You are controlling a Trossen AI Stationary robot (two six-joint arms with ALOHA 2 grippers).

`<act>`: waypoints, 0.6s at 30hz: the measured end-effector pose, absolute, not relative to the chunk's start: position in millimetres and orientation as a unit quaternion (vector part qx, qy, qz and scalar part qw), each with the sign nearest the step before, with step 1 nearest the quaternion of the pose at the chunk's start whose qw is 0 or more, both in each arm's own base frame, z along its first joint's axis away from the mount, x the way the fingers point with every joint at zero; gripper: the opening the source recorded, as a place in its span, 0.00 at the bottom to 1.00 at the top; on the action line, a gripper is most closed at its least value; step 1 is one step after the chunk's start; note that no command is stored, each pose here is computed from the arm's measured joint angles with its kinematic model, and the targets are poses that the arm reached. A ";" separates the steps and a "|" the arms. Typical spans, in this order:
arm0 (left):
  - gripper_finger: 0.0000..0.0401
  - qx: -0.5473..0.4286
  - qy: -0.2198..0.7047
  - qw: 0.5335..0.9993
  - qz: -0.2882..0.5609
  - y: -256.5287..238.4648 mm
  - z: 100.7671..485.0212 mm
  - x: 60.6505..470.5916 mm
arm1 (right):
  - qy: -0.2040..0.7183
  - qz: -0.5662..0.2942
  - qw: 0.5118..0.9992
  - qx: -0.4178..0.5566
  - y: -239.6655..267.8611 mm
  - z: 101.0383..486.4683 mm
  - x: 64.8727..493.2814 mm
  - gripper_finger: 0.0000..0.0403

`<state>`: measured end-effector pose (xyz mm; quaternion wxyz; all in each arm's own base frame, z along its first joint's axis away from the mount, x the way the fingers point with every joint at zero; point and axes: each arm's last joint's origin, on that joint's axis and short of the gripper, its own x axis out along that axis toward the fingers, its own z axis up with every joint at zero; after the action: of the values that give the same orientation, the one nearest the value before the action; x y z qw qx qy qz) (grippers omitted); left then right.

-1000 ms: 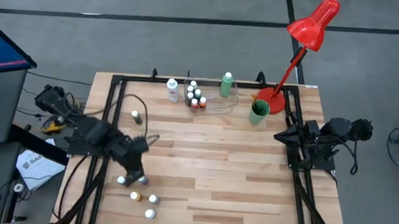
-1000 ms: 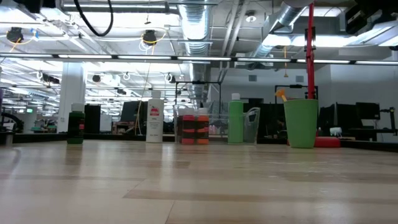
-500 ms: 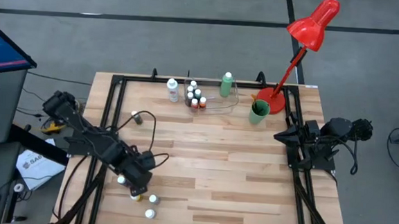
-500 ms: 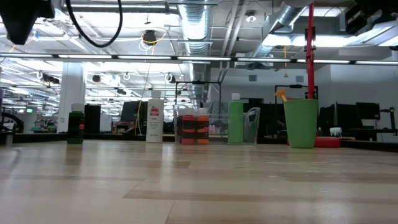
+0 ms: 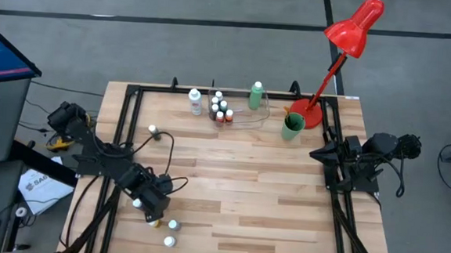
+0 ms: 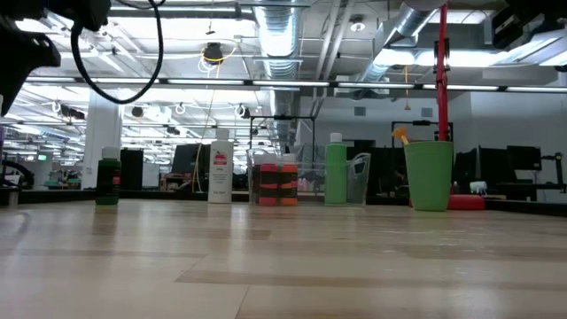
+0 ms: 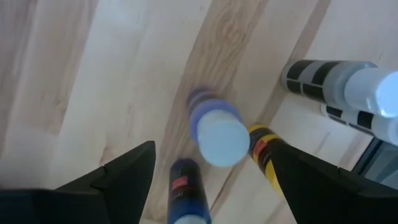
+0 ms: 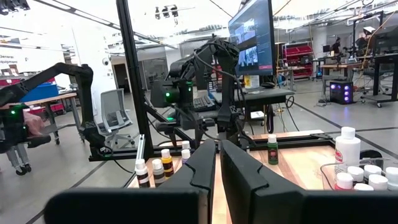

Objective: Pick & Place Paint Supplies
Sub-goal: Put the small purple paint bottle into the transparent bin

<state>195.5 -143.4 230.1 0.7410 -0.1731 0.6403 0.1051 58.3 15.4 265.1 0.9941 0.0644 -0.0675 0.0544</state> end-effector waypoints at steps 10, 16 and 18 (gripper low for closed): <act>0.74 -0.174 0.638 0.743 0.103 -142.7 220.0 194.7 | -0.068 0.055 0.994 0.064 15.4 265.1 58.3 0.05; 0.58 -0.172 0.634 0.746 0.106 -142.4 220.0 194.8 | -0.067 0.055 0.994 0.064 15.4 265.1 58.4 0.05; 0.51 -0.171 0.633 0.748 0.107 -142.2 220.0 195.0 | -0.067 0.054 0.994 0.064 15.4 265.1 58.4 0.05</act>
<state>195.0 -142.2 220.0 0.7476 -0.1706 0.6329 0.1070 58.4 15.4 265.1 0.9942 0.0644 -0.0674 0.0545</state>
